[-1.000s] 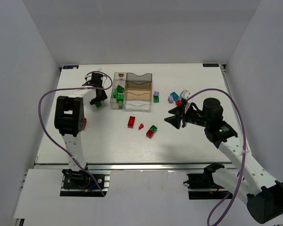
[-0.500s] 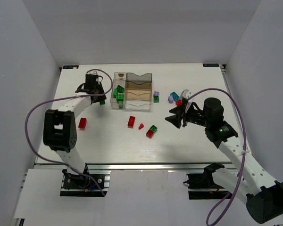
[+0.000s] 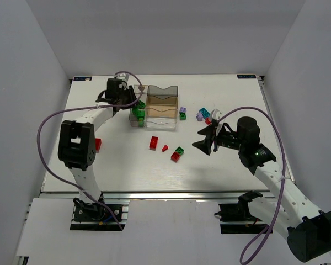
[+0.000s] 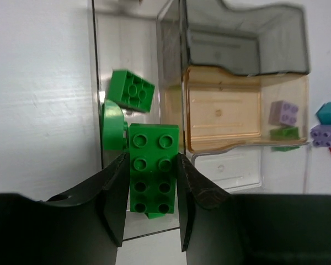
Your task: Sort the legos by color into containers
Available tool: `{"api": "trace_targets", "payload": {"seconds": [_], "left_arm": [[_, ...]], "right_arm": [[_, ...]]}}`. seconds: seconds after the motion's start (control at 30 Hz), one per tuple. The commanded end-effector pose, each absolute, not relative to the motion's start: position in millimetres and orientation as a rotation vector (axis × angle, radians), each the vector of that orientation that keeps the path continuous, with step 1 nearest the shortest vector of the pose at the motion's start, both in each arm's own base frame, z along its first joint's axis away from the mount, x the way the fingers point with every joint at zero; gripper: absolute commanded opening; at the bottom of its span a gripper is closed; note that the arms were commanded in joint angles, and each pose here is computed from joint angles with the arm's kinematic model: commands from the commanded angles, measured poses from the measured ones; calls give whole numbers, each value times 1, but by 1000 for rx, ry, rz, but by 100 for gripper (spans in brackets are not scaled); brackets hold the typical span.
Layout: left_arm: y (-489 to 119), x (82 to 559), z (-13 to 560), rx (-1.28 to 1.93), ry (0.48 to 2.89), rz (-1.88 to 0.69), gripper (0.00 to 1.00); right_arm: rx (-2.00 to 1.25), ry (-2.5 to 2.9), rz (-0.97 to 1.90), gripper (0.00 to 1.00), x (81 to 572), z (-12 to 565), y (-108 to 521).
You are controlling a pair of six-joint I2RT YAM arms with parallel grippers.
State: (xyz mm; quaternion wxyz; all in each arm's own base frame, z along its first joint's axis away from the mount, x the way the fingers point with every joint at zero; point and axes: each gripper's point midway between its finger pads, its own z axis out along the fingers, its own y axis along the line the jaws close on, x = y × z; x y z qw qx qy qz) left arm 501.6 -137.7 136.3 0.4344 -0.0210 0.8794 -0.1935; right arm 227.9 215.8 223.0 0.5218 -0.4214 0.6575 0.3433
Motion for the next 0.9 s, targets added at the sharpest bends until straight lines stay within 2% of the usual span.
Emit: {"api": "trace_targets", "payload": {"seconds": [0.0, 0.07, 0.1, 0.17, 0.27, 0.33, 0.4, 0.47, 0.5, 0.53, 0.57, 0.6, 0.63, 0.67, 0.7, 0.73, 0.77, 0.83, 0.87], "left_arm": [[-149, 504, 145, -29, 2196, -515, 44], [-148, 506, 139, -33, 2211, -506, 61], [-152, 505, 138, -24, 2221, -505, 64], [-152, 508, 144, -15, 2211, -503, 69], [-151, 507, 155, -12, 2201, -499, 73], [-149, 499, 170, -17, 2189, -500, 74], [-147, 483, 196, -20, 2152, -513, 74], [-140, 461, 194, -21, 2140, -534, 67], [-139, 445, 224, -13, 2060, -556, 46], [-134, 425, 202, -31, 2086, -551, 32], [-130, 420, 217, -38, 2010, -543, 20], [-126, 398, 231, -35, 1957, -557, 14], [-126, 393, 252, -27, 1896, -571, 15], [-124, 381, 239, -33, 1915, -567, 20], [-120, 370, 251, -29, 1877, -561, 29], [-116, 365, 249, -30, 1876, -539, 51], [-112, 356, 233, -30, 1914, -504, 58], [-98, 351, 233, -45, 1891, -420, 69], [-93, 348, 228, -59, 1904, -392, 70]], "right_arm": [[-1094, 1480, 836, 66, 222, 228, 220], [-1159, 1457, 823, 74, 217, 221, 220], [-1194, 1432, 845, 76, 211, 220, 222], [-1277, 1378, 829, 82, 205, 212, 222], [-1409, 1258, 813, 84, 195, 197, 223], [-1539, 1141, 783, 84, 187, 183, 226], [-1645, 1077, 807, 78, 179, 166, 227], [-1824, 910, 695, 74, 184, 153, 226], [-1879, 859, 649, 74, 188, 150, 227], [-1922, 833, 607, 73, 197, 147, 228], [-1991, 796, 514, 72, 219, 144, 230], [-2045, 784, 501, 70, 223, 139, 233], [-2086, 776, 476, 70, 233, 135, 235], [-2154, 778, 422, 69, 254, 127, 238], [-2200, 780, 421, 69, 258, 122, 240], [-2240, 775, 418, 68, 261, 115, 245], [-2300, 804, 401, 68, 270, 97, 245], [-2352, 782, 349, 67, 283, 92, 251], [-2403, 792, 346, 67, 283, 77, 253]]}}
